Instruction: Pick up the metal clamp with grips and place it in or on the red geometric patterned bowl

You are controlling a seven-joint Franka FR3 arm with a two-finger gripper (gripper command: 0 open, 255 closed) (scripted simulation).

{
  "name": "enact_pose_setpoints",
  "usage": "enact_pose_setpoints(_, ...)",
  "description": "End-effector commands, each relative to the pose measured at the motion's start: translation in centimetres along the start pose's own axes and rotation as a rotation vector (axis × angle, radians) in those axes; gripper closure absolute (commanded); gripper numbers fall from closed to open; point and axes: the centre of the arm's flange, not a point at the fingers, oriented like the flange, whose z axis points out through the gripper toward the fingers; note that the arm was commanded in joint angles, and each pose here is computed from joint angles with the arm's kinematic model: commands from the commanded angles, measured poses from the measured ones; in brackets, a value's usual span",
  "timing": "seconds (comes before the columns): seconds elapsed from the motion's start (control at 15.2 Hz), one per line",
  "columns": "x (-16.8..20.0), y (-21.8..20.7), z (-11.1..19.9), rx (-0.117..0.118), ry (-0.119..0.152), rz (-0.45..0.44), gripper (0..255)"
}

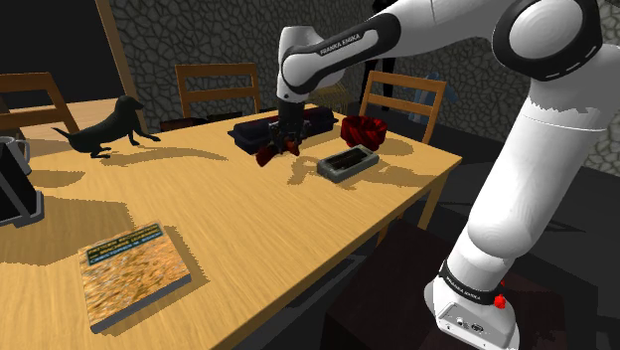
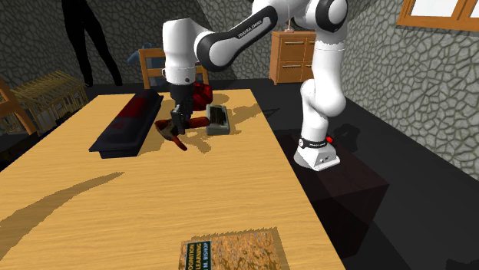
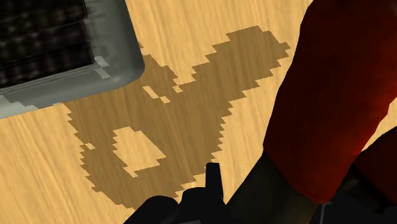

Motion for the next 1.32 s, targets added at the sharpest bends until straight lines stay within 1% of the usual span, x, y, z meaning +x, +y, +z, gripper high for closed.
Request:
enact_pose_setpoints(0.0, 0.0, -0.1, -1.0, 0.000, 0.000, 0.000, 255)
enact_pose_setpoints(1.25, 0.6, -0.4, -10.8, 0.000, 0.000, 0.000, 255)
